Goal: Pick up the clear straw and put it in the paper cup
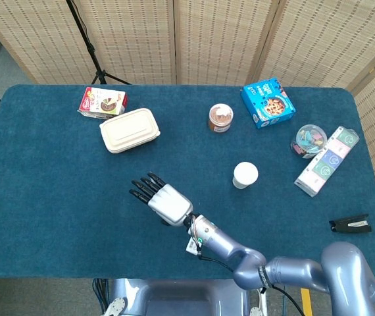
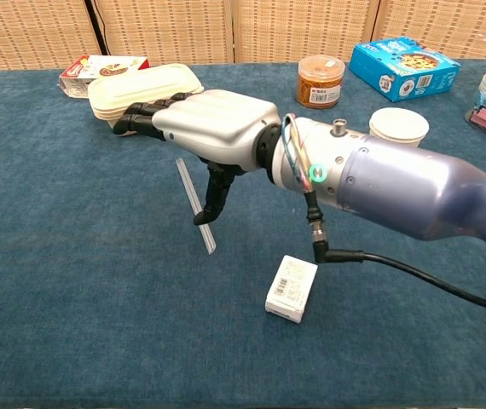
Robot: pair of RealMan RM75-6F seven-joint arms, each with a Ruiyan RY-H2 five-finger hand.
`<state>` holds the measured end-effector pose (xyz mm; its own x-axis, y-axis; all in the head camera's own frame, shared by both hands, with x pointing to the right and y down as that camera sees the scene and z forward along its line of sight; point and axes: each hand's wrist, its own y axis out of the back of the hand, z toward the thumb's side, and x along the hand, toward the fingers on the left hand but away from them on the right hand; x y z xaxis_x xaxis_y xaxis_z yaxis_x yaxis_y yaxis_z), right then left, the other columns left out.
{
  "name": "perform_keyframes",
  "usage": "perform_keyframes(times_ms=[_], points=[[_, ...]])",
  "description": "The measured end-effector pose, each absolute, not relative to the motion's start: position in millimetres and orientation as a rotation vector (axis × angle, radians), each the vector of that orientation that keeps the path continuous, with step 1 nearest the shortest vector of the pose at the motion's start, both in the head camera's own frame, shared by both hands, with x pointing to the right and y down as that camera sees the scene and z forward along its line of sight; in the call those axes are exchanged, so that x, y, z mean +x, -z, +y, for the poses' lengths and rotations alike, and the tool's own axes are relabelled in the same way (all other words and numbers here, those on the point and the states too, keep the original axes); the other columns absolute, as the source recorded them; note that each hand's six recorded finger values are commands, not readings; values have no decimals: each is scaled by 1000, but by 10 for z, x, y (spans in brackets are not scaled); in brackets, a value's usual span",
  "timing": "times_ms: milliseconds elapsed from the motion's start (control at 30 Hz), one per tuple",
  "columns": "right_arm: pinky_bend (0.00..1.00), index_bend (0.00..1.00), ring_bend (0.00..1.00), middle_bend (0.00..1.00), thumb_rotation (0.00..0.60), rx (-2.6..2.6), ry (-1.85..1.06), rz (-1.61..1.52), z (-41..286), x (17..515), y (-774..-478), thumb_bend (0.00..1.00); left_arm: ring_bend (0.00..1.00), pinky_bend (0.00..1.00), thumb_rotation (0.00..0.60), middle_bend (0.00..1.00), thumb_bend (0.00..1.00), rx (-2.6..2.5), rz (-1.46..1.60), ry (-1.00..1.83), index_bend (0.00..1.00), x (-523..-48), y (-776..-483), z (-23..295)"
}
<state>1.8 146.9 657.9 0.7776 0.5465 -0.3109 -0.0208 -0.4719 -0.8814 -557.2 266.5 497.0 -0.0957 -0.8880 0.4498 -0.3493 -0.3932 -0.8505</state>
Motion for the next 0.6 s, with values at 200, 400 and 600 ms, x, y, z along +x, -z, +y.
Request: perform_keyframes(times_ms=[200,400,600], points=[[0,0,0,0,600,-1940,-711,-403,1460,-136,-6591,0,0,0,600,0,0,-1709,1346,1506,0,-5561,-4977,2664],[0,0,0,0,600,-1917,-744,-390,1474,-195,-6711,0,0,0,600,0,0,-1714,1340,1503,0,-5549,-4979,2672],[0,0,0,0,600,-1899,-772,-377,1510,-259,-6826,0,0,0,600,0,0,-1711,1344,1508,0,-5559,-4984,2669]])
